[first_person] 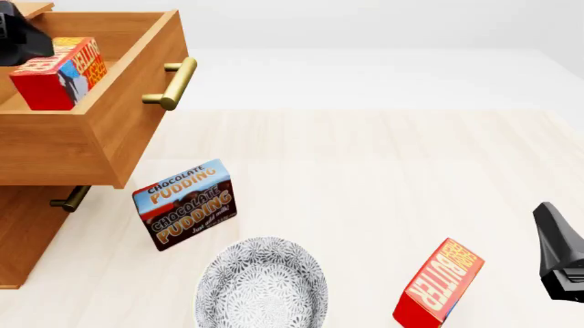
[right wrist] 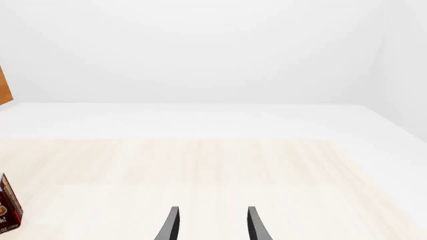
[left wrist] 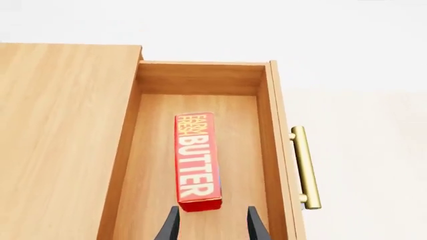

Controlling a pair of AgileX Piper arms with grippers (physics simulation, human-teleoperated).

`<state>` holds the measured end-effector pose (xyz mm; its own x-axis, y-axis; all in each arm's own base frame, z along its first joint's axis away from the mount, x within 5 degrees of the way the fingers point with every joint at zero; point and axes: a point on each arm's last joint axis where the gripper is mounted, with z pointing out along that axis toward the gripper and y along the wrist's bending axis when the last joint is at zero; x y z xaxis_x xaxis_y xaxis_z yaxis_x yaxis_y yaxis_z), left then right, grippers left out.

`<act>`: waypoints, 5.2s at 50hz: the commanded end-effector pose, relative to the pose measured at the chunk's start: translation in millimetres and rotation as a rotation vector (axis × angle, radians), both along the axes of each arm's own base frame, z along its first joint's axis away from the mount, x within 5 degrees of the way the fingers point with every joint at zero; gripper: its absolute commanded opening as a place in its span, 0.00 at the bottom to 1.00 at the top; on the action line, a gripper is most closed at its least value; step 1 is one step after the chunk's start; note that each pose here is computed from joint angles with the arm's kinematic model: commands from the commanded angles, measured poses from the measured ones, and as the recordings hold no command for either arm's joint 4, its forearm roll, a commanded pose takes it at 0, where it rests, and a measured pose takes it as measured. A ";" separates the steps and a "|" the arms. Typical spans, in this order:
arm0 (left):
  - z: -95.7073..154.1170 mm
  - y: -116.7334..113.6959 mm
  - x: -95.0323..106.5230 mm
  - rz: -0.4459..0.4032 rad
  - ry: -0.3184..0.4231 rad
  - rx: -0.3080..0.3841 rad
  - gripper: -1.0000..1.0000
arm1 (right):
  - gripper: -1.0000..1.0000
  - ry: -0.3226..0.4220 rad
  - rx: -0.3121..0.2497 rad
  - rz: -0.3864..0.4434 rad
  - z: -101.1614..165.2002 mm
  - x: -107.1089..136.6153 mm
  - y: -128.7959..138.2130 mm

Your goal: Put the butter at the front in the top drawer of the cabinet and close it.

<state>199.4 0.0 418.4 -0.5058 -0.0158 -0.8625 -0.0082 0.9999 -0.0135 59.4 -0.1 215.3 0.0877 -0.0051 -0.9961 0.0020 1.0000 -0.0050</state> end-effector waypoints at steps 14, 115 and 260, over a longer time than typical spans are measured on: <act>51.1 -17.0 -56.5 -0.136 -0.096 0.028 1.00 | 1.00 0.000 0.001 0.000 0.1 0.2 0.0; -63.7 -250.5 121.8 -0.599 -0.027 -0.133 1.00 | 1.00 0.000 0.001 0.000 0.1 0.2 0.0; -121.0 9.8 99.6 0.073 0.025 -0.067 1.00 | 1.00 0.000 0.001 0.000 0.1 0.2 0.0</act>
